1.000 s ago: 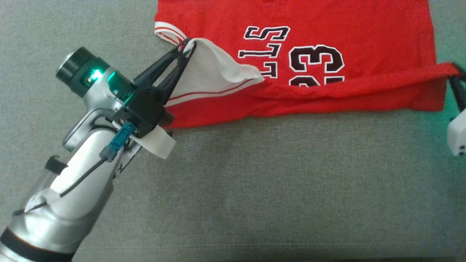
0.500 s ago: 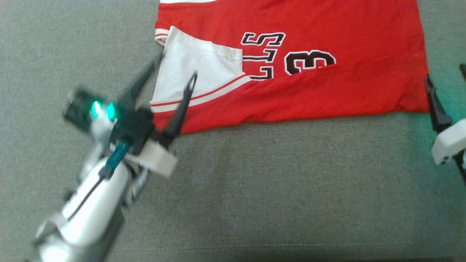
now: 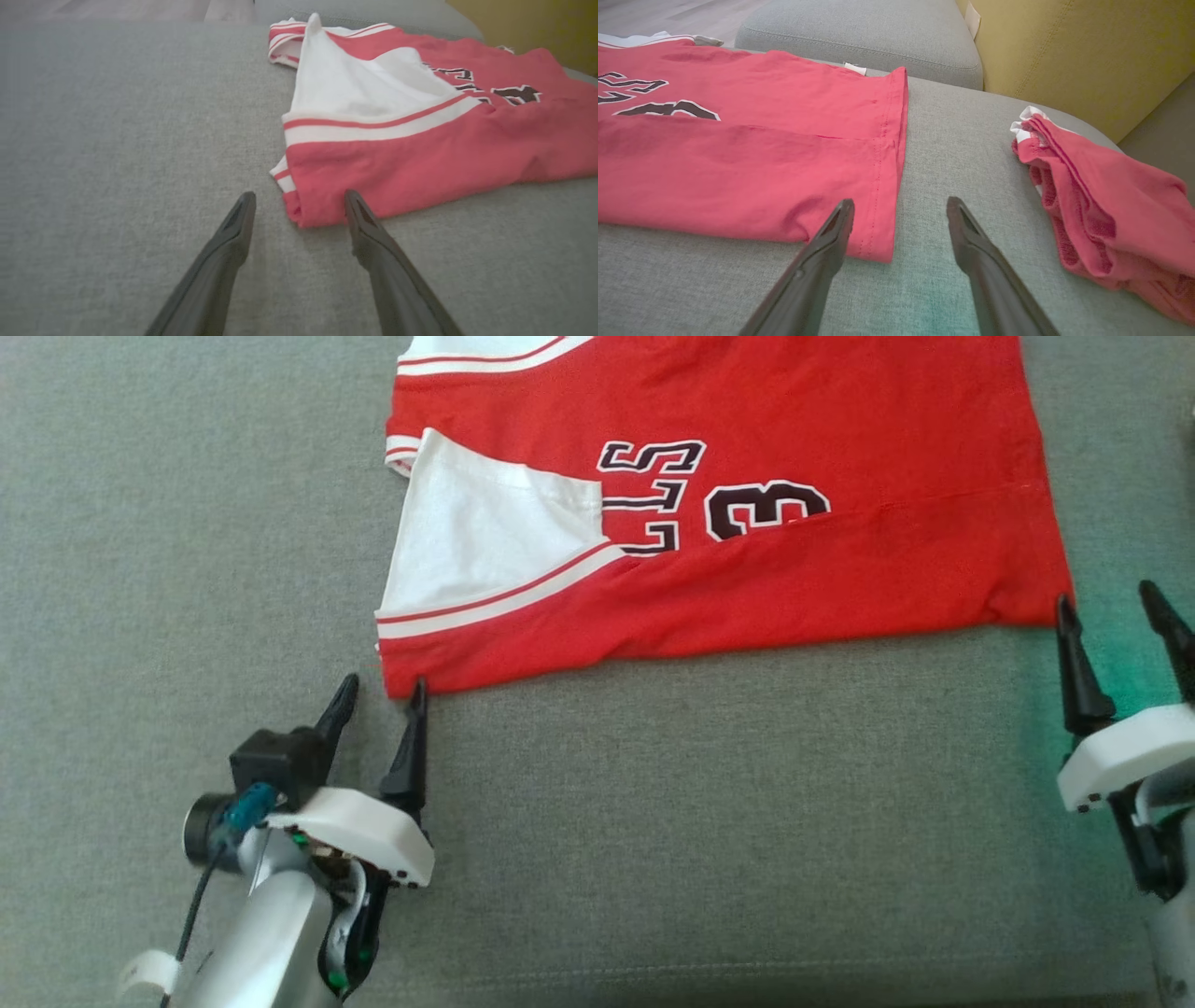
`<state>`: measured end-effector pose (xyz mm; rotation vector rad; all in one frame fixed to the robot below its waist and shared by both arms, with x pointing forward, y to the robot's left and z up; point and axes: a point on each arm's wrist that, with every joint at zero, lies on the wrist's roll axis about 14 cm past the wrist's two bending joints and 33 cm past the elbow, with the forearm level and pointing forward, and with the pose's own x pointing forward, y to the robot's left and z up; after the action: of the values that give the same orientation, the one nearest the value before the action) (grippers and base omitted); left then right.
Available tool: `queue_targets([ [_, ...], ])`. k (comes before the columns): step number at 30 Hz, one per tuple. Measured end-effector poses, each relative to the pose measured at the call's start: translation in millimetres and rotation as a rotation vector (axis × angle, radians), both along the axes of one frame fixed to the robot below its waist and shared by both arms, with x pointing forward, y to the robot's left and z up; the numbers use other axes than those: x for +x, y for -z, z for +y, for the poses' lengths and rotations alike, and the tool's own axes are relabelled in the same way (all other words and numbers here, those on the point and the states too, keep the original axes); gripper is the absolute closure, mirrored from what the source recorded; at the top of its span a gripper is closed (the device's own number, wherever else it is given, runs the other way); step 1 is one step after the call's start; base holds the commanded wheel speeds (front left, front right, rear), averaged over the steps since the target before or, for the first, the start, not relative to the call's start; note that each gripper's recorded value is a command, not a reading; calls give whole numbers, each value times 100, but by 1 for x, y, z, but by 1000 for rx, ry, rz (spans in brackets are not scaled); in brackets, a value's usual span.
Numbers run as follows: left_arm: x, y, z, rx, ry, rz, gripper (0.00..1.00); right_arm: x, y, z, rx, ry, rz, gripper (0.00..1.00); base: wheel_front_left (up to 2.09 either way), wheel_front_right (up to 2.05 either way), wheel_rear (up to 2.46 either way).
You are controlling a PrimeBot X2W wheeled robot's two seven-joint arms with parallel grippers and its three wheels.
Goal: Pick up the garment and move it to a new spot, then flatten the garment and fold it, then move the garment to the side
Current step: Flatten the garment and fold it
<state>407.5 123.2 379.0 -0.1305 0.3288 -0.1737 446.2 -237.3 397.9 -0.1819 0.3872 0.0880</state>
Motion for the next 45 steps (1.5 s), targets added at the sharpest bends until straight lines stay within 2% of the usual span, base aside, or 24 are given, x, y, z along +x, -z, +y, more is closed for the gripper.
queue_targets([
  [3, -2, 10, 2, -13, -15, 50, 0, -3, 2, 0, 6, 6, 1, 0, 0, 0, 0],
  [10, 8, 8, -3, -29, 15, 49, 0, -6, 12, 3, 30, 14, 27, 0, 0, 0, 0],
  [11, 8, 8, -4, -29, 21, 50, 18, -5, 13, 5, 46, 20, 30, 0, 0, 0, 0],
  [12, 7, 9, -4, -29, 26, 53, 68, -4, 14, 6, 61, 25, 33, 0, 0, 0, 0],
  [13, 6, 9, -5, -30, 31, 54, 100, -3, 15, 9, 72, 26, 34, 0, 0, 0, 0],
  [22, 4, 3, -5, -29, 52, 34, 100, 15, 22, 17, 165, 62, 56, 0, 0, 0, 0],
  [23, 4, 2, -4, -28, 51, 32, 100, 14, 26, 18, 174, 65, 69, 15, 0, 0, 0],
  [25, 3, 1, -3, -29, 52, 29, 100, 11, 32, 19, 190, 73, 92, 51, 0, 0, 0],
  [26, 3, 1, -3, -30, 53, 28, 100, 9, 35, 20, 198, 75, 102, 63, 0, 0, 0],
  [27, 3, 1, -3, -30, 52, 25, 100, 8, 37, 21, 207, 78, 109, 87, 0, 0, 0],
  [28, 3, 0, -3, -31, 51, 20, 100, 7, 38, 22, 214, 80, 115, 100, 0, 0, 0],
  [39, 2, -20, -1, -50, 32, -35, 100, 10, 24, 22, 257, 84, 63, 100, 0, 0, 0],
  [45, -25, -19, 4, -82, -13, -18, 100, -4, 25, 16, 279, 89, 70, 100, 0, 0, 0],
])
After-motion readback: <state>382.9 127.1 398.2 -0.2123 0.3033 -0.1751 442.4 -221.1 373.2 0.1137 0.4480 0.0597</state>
